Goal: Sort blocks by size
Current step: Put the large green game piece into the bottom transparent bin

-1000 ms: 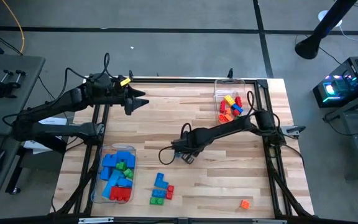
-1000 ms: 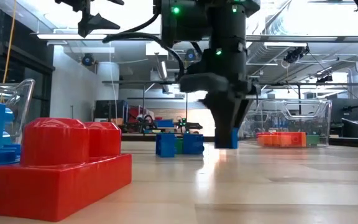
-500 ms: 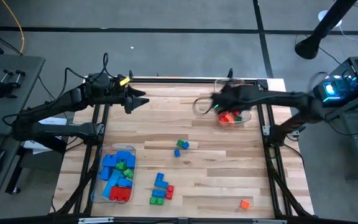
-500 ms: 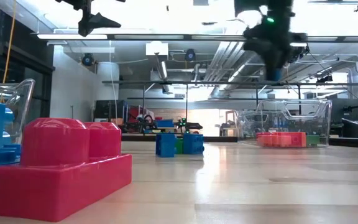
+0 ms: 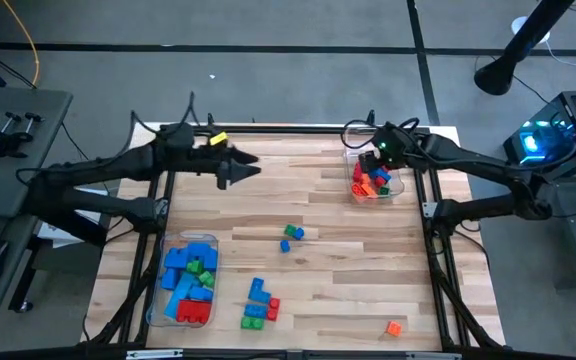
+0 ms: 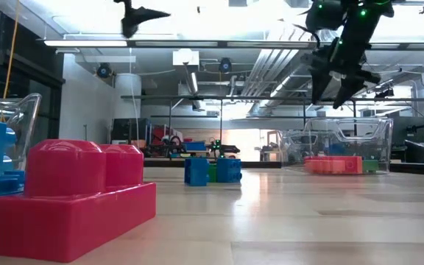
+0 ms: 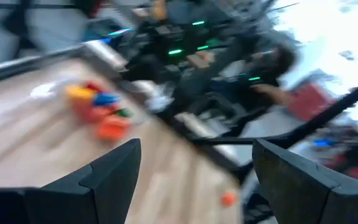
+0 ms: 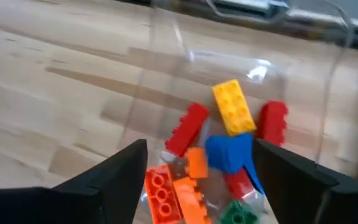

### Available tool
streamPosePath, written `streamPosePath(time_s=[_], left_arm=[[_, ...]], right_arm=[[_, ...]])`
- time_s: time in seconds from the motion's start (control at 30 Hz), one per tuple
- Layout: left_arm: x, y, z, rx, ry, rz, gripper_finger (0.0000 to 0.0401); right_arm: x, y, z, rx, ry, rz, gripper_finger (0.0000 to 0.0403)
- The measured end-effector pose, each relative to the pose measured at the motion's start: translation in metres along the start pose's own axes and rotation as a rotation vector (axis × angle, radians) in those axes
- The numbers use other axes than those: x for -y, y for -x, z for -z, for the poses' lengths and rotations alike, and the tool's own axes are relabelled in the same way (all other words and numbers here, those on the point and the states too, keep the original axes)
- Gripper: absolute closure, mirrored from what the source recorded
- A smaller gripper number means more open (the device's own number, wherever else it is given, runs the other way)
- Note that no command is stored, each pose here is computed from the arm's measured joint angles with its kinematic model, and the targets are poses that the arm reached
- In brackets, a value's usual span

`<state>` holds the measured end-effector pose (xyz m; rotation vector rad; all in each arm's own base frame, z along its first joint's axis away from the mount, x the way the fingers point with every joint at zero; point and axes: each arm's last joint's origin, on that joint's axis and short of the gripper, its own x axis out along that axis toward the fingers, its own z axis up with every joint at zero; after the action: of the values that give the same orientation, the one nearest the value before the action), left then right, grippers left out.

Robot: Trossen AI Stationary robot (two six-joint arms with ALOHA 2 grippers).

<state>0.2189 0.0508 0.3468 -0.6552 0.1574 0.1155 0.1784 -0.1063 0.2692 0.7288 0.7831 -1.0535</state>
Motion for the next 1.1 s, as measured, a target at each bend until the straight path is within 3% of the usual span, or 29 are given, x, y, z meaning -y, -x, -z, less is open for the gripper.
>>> streamPosePath(time_s=[0.13, 0.23, 0.4, 0.53, 0.77, 1.0, 1.1], left_arm=[[0.011, -0.027, -0.001, -0.085, 0.052, 0.117, 0.0107], [0.028, -0.045, 0.015, -0.358, 0.041, 0.096, 0.0107], [0.079, -0.058, 0.069, -0.831, -0.081, 0.062, 0.0107], [0.123, -0.055, 0.121, -1.027, -0.201, 0.009, 0.0107], [0.164, -0.041, 0.212, -1.055, -0.586, -0.071, 0.0107], [0.174, -0.041, 0.269, -1.005, -0.78, -0.094, 0.0107], [0.177, -0.045, 0.29, -0.964, -0.813, -0.085, 0.0107]], right_arm=[[-0.003, 0.004, -0.006, 0.047, 0.04, -0.031, 0.011], [-0.005, 0.005, -0.01, 0.068, 0.082, -0.067, 0.0109], [-0.006, 0.005, -0.011, 0.053, 0.158, -0.104, 0.0108], [-0.007, 0.005, -0.01, 0.041, 0.206, -0.135, 0.0107], [-0.022, 0.012, -0.001, -0.038, 0.201, -0.326, 0.0107], [-0.045, 0.046, 0.032, -0.061, 0.085, -0.457, 0.0107], [-0.053, 0.058, 0.049, -0.056, 0.032, -0.47, 0.0107]])
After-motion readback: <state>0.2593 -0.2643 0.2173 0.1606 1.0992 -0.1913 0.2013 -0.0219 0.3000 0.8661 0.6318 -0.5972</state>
